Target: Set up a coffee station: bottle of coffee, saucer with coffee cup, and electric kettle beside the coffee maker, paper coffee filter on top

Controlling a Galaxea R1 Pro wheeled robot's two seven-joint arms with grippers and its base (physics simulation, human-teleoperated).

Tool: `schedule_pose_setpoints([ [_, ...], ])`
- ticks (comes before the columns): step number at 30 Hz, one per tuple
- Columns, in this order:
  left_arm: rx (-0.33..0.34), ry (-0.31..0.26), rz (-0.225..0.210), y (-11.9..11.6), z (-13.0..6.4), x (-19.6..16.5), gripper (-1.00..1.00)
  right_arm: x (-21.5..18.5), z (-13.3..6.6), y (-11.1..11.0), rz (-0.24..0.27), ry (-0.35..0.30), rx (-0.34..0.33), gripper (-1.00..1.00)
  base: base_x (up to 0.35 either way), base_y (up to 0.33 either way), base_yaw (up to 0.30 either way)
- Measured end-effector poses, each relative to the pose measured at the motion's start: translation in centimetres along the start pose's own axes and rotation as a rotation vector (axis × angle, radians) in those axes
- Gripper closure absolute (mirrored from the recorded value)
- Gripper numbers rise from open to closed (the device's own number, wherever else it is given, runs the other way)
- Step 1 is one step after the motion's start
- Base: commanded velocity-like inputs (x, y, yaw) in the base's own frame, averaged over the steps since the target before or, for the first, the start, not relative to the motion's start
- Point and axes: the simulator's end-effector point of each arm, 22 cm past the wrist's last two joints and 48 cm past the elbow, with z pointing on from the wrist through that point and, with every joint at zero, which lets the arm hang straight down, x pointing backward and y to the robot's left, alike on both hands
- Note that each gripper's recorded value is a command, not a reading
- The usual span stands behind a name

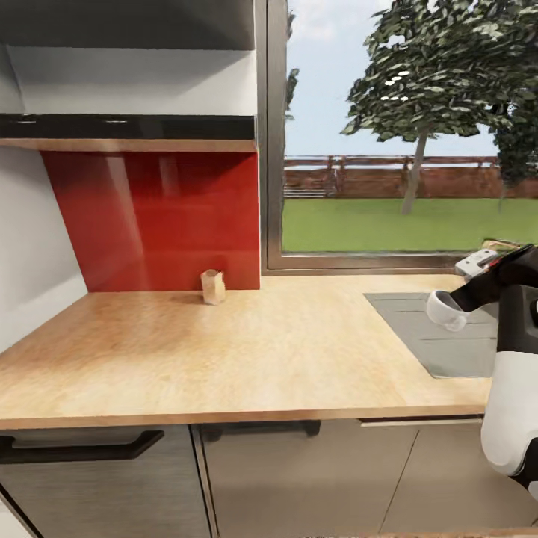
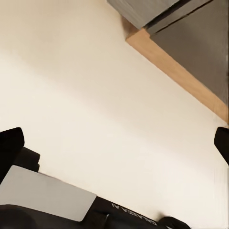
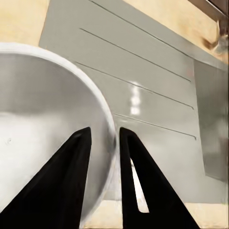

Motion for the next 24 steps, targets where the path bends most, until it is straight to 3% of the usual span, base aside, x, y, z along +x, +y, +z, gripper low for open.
schedule_pose_setpoints([
  [24,0.001,-0.001,0.0,-0.04,0.01,-0.06,-1.0,0.31,0.32,0.35,-0.002,0.008,-0.008,1.0,0.0,-0.311,-0.233],
])
